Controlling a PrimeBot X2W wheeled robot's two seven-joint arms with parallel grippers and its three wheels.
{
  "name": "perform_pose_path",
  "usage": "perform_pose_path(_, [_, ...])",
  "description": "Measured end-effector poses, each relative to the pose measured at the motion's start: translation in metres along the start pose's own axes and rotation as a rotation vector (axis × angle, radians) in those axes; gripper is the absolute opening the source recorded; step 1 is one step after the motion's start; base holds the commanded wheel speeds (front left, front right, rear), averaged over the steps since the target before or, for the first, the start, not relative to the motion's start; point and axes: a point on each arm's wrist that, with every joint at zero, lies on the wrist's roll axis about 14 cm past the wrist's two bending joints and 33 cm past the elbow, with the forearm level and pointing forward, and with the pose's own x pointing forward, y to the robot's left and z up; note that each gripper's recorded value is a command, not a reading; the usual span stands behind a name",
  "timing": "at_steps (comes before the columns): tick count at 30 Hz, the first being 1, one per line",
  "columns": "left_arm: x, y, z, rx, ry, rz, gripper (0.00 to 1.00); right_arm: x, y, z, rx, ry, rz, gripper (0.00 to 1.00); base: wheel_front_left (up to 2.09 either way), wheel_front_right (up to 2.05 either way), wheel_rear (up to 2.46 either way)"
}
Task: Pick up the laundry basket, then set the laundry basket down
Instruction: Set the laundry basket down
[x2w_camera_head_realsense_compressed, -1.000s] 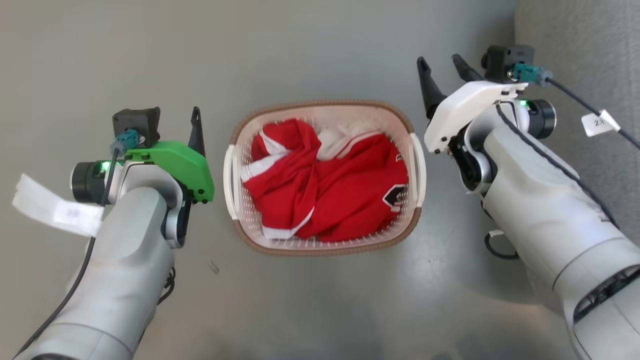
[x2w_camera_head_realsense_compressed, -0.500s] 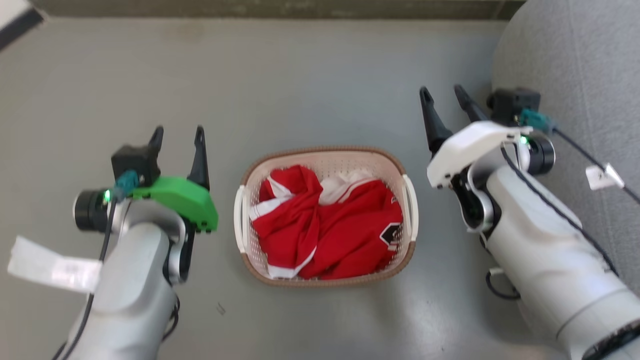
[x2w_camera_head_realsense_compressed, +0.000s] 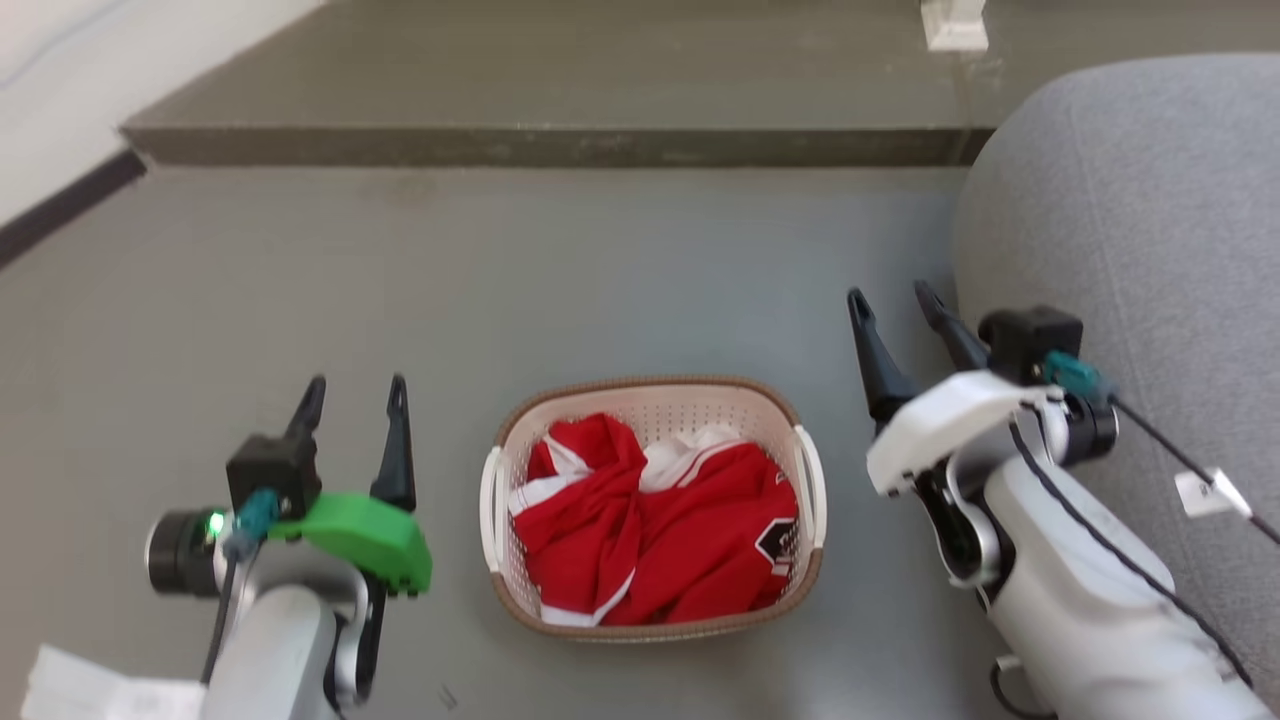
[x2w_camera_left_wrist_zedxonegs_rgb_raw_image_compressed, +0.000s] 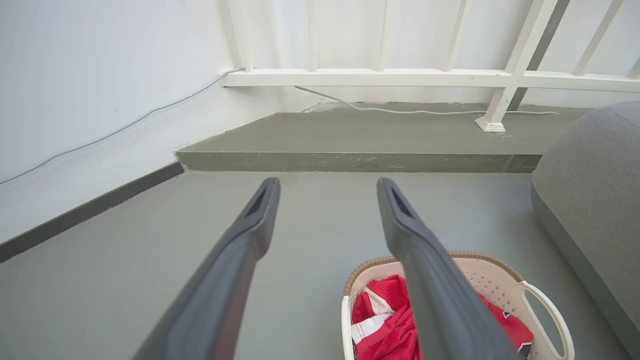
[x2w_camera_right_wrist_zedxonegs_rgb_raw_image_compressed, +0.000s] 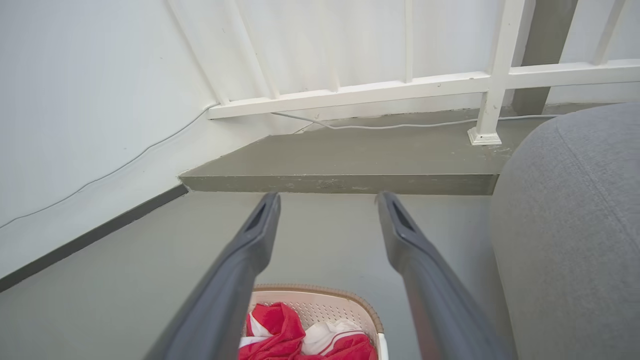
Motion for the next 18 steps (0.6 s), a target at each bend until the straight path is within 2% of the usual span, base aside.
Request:
perform_pose_path(8, [-0.038,0.004,0.01,0.031,-0.049,0.026,1.0,-0.039,0.0,0.008,0.009,-0.053,-0.03,1.0,0.0,0.0,0.0])
perform_pose_path(18, [-0.081,0.011,0.002,0.005,-0.048,0.069,1.0,-0.08,0.012,0.003,0.027,-0.077,-0.045,1.0,0.0,0.0,0.0])
